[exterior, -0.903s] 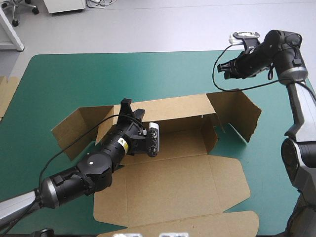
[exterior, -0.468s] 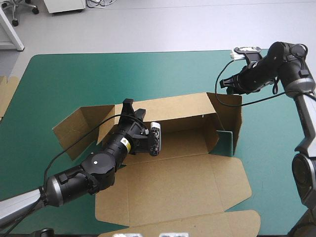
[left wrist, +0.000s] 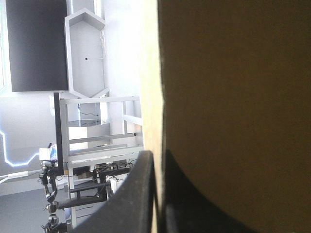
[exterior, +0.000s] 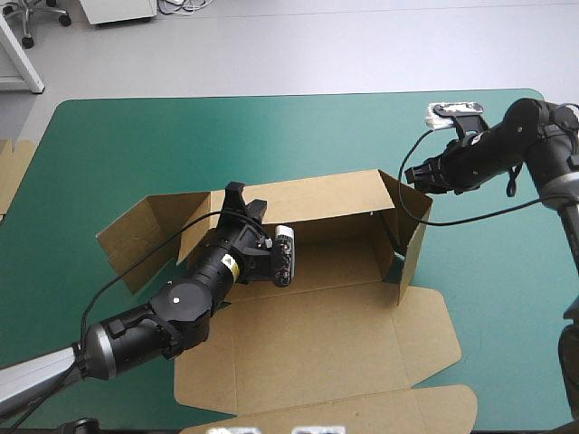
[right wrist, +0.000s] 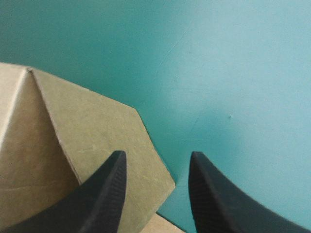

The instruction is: Fold the box

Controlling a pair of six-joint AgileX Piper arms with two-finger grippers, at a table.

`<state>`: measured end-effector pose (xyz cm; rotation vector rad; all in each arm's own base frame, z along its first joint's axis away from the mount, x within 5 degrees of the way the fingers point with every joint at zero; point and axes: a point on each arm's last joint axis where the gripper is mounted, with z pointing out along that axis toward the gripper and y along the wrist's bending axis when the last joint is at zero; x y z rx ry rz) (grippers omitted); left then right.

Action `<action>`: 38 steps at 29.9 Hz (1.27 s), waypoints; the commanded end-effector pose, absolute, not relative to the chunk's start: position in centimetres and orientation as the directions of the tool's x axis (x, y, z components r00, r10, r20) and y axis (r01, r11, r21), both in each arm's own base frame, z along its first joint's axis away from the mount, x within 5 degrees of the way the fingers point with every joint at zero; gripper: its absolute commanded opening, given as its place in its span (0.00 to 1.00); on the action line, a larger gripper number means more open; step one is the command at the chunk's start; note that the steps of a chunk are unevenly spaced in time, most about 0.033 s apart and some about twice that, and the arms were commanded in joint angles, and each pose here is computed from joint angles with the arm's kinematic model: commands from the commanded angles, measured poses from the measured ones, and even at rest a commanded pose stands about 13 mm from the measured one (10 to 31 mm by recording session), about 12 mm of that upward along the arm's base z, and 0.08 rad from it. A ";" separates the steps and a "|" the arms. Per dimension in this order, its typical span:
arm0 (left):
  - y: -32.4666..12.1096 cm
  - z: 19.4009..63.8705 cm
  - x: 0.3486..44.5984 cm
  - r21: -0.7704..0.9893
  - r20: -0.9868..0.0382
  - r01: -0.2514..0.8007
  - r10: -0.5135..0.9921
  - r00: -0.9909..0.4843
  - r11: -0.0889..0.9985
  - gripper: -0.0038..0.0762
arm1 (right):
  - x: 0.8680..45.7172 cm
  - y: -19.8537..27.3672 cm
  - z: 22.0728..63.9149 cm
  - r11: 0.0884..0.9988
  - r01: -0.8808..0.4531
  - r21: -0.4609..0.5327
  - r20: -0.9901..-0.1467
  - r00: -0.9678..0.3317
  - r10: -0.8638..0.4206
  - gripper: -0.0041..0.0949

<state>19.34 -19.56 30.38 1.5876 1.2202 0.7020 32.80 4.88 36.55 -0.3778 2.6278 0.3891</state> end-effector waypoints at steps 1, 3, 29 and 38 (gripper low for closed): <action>-19.5 31.6 19.2 0.941 -0.126 0.338 0.933 0.338 0.005 0.03 | 30.9 5.3 38.7 0.899 -0.373 0.228 -0.587 -0.790 -0.179 0.43; -19.5 31.6 19.2 0.941 -0.126 0.338 0.933 0.338 0.005 0.03 | 30.5 5.5 38.4 0.890 -0.386 0.242 -0.599 -0.781 -0.175 0.43; -19.4 31.7 19.2 0.943 -0.123 0.332 0.936 0.329 0.007 0.03 | 25.3 8.3 35.5 0.801 -0.527 0.284 -0.546 -0.775 -0.317 0.39; -19.4 31.7 19.2 0.943 -0.122 0.331 0.937 0.326 0.008 0.03 | 24.8 8.5 35.9 0.792 -0.550 0.265 -0.558 -0.757 -0.339 0.39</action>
